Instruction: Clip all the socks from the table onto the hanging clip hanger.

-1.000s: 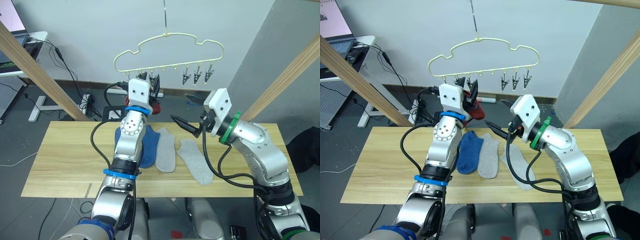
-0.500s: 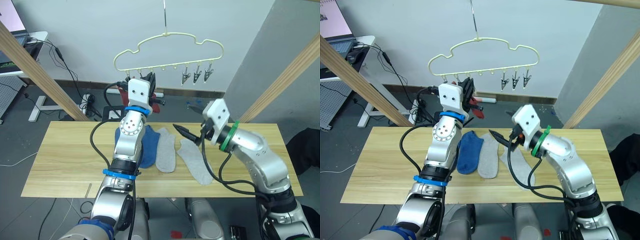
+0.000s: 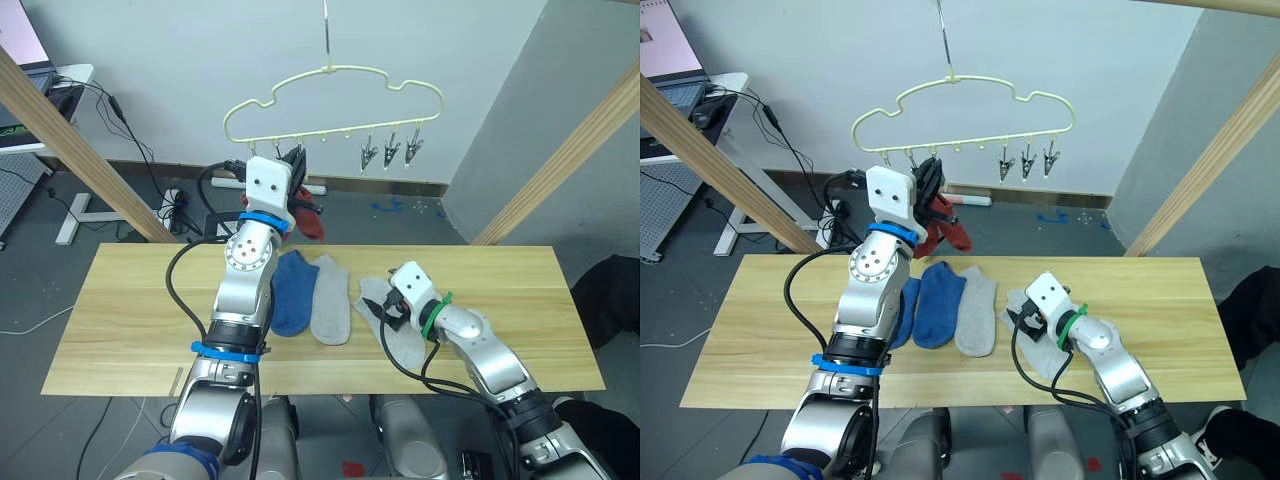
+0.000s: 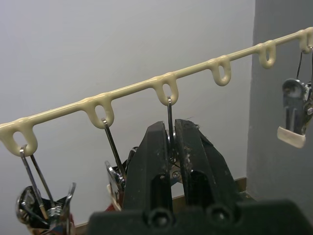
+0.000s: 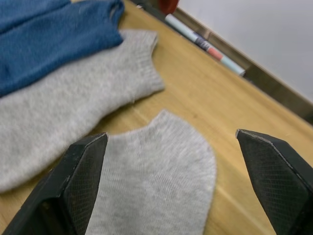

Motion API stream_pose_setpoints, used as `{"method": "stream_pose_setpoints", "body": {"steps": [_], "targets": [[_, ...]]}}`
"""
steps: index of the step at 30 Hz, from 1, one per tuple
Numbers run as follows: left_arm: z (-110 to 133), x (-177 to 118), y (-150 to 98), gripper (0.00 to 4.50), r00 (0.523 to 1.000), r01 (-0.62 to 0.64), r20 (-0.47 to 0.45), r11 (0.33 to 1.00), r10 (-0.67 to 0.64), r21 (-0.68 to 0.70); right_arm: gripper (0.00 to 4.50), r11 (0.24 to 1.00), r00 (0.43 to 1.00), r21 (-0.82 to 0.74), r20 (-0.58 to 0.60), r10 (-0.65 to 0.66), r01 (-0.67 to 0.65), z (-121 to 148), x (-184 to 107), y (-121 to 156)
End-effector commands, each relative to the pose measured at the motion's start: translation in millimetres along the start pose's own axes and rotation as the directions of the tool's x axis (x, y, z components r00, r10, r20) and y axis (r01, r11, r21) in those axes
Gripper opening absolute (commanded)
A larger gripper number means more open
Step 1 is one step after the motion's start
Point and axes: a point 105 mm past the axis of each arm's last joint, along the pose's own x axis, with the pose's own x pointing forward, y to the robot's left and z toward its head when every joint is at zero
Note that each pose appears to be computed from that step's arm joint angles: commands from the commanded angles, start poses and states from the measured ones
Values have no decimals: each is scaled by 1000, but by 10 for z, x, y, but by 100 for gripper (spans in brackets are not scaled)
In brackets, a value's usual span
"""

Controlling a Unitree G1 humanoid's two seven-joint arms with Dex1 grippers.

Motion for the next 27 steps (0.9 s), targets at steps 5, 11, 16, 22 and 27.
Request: {"method": "stream_pose_setpoints", "body": {"steps": [5,11,16,22,27], "targets": [[63,-26,15,0,999,41,11,999,-41,-6,439,996,996,-9,-26,89,-89,-107,200,103],[13,-51,4,0,996,87,-21,994,-88,-59,389,996,992,64,-112,67,-60,-297,256,106],[8,-80,39,0,991,125,-42,986,-130,-111,213,996,992,91,-117,35,-25,-304,230,51],[57,-96,31,0,981,172,-46,961,-186,-215,12,999,999,24,2,40,-40,14,192,104],[120,-115,-14,0,971,214,-36,929,-236,-302,5,997,986,-80,162,37,-24,510,185,187]]}}
